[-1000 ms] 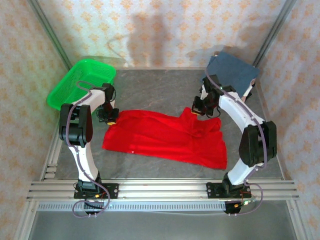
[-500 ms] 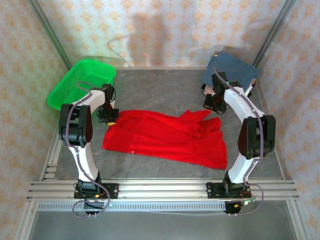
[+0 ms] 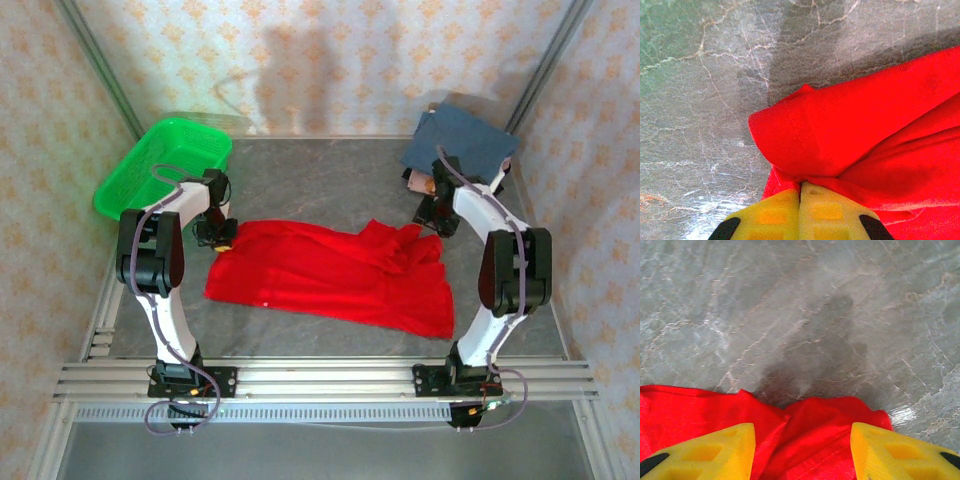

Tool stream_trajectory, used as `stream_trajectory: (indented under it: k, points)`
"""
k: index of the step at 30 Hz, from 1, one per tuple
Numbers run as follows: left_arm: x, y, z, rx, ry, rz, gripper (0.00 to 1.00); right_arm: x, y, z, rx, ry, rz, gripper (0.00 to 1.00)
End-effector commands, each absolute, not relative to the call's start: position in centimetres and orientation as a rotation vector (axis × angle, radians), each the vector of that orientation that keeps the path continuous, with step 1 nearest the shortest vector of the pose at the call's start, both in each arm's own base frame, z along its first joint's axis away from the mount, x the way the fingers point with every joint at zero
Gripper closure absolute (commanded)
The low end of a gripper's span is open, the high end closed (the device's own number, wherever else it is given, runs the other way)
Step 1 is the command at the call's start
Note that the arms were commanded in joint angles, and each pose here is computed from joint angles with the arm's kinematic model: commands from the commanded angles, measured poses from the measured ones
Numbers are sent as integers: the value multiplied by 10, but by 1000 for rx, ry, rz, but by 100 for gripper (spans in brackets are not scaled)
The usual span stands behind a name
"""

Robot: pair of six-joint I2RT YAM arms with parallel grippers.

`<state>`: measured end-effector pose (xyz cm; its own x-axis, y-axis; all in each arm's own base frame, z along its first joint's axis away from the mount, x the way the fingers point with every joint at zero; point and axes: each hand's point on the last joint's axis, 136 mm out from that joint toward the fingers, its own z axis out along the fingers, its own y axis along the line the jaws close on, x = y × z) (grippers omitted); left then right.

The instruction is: Fold and stack the t-shirts

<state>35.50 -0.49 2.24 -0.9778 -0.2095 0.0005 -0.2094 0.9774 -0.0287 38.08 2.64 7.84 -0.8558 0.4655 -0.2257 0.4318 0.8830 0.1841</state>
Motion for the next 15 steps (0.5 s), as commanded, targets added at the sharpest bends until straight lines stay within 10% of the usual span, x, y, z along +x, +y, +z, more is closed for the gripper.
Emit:
stream_trajectory:
  k: [1, 15]
  points:
    - [346, -8, 20, -324, 3147, -50, 100, 392, 38, 101, 714, 2668, 356, 46]
    - [347, -8, 15, -311, 3162, -44, 100, 394, 51, 80, 899, 2635, 538, 60]
